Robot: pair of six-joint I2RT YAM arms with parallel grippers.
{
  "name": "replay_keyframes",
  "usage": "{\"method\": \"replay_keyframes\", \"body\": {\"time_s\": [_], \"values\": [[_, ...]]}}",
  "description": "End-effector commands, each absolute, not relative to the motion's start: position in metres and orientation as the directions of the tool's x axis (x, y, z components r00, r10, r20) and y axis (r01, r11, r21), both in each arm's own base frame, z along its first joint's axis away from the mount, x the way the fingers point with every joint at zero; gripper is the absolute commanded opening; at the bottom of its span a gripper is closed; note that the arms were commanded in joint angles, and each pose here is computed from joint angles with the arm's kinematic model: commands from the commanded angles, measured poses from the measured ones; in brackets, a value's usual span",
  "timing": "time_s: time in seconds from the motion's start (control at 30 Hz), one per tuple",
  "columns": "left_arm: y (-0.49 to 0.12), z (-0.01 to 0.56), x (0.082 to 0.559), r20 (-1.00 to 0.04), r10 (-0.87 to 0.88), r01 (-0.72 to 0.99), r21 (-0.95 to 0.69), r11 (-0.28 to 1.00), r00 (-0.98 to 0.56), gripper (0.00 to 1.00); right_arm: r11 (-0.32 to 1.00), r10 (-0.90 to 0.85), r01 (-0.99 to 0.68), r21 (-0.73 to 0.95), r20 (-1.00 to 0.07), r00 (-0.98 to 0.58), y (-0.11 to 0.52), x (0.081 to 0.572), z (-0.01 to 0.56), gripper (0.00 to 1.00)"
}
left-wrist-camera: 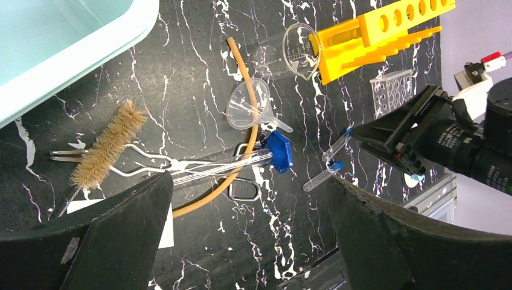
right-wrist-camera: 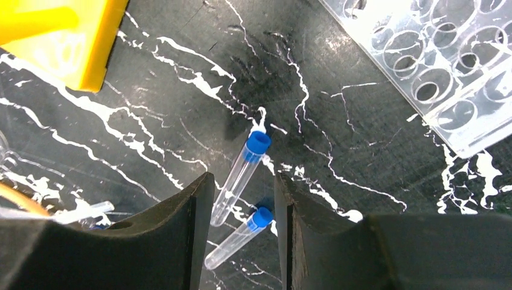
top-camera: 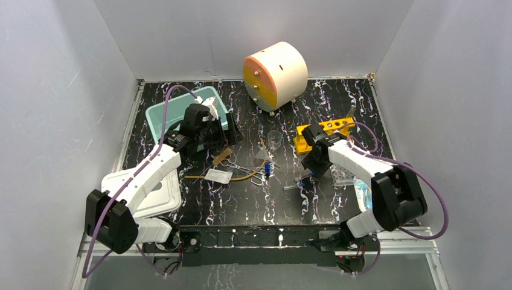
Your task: Organize the chemistry lab equipment
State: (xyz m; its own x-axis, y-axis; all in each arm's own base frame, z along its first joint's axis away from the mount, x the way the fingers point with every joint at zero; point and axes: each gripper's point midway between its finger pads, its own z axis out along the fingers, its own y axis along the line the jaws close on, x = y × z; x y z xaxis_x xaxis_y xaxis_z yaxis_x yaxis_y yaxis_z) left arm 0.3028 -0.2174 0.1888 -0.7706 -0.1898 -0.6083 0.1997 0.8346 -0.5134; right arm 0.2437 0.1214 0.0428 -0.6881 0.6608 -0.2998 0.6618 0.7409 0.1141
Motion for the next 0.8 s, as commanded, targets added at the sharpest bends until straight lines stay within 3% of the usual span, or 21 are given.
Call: {"method": "replay_keyframes", "body": {"time_s": [0.0, 0.47, 0.77], "values": [[-0.222, 0.203, 0.309, -0.624, -0.185, 0.228, -0.522, 0.822, -0.76, 0.98, 0.719, 0.671, 0.69, 0.081, -0.339, -0.66, 0.117, 0.25, 0.035, 0.5], [-0.223, 0.201, 0.311, -0.623, -0.166, 0.238, -0.512, 0.825, -0.765, 0.98, 0.652, 0.735, 0.755, 0.071, -0.306, -0.606, 0.118, 0.244, 0.005, 0.39], [-0.224, 0.202, 0.307, -0.614, -0.149, 0.248, -0.513, 0.822, -0.775, 0.98, 0.595, 0.775, 0.8, 0.085, -0.325, -0.542, 0.12, 0.256, 0.007, 0.2]]}}
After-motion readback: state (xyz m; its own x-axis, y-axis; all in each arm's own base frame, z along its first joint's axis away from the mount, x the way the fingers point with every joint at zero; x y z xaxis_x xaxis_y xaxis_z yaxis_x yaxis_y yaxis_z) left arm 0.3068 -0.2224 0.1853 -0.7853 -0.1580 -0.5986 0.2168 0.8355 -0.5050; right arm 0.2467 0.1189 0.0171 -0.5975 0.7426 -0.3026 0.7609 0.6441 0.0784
